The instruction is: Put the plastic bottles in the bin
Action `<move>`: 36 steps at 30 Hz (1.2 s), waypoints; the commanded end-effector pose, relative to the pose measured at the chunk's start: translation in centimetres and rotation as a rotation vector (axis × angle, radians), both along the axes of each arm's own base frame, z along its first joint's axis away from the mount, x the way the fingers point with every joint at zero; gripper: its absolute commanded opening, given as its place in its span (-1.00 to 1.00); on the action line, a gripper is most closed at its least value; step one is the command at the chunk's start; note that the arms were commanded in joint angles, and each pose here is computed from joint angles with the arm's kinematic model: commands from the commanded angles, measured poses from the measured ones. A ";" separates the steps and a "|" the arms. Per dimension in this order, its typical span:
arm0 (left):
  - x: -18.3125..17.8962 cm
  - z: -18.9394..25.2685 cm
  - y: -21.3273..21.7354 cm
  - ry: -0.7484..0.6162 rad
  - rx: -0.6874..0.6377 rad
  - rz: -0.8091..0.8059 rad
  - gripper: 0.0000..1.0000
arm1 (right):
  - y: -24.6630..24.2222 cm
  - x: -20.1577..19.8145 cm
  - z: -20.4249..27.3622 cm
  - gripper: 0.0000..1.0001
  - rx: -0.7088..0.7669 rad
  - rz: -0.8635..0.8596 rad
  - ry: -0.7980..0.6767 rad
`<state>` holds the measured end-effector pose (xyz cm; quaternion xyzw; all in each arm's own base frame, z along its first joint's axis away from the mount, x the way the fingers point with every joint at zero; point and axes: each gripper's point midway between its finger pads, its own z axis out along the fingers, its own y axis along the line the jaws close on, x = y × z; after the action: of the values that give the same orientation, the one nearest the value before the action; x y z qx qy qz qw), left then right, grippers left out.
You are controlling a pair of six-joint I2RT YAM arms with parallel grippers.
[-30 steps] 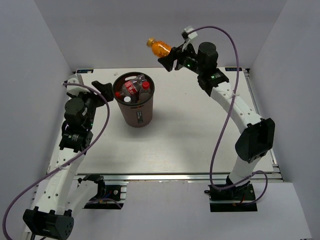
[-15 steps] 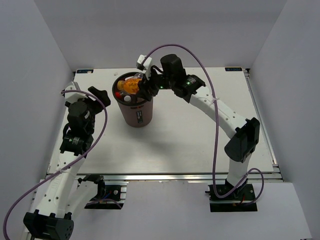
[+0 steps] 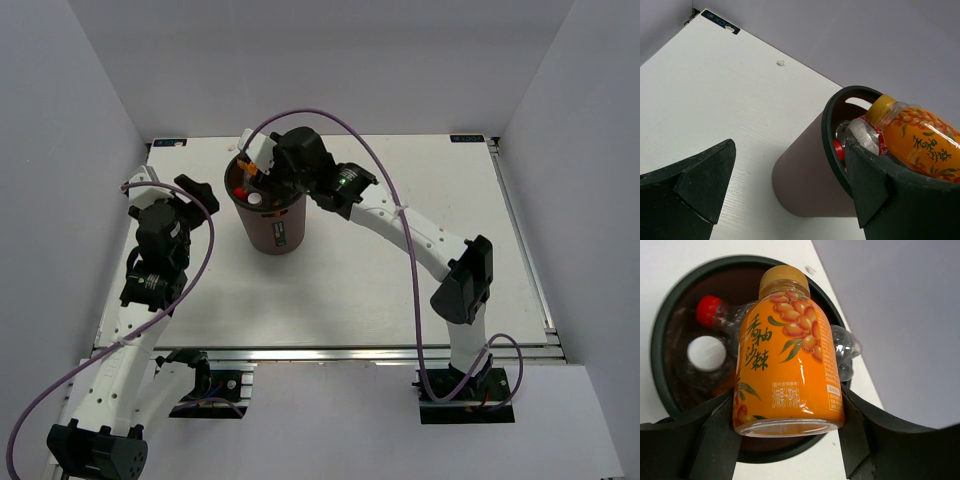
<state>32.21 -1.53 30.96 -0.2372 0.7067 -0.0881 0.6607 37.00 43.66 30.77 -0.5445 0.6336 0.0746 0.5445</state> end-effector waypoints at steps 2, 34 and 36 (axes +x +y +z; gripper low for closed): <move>-0.3 -0.2 0.2 0.000 0.007 0.007 0.96 | -2.1 2.0 1.5 -0.33 -0.115 -0.142 -0.159; -0.6 0.0 0.3 -0.005 0.013 0.006 0.96 | -1.0 1.2 -1.6 -0.32 -0.486 0.213 -0.341; -0.5 -0.2 0.3 0.000 0.017 0.006 0.96 | -1.0 1.6 -1.5 -0.31 -0.497 0.203 -0.362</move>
<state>31.84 -1.44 30.93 -0.2356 0.7058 -0.0873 0.6624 37.50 43.55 28.57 -0.7224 0.4765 -0.0791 0.4948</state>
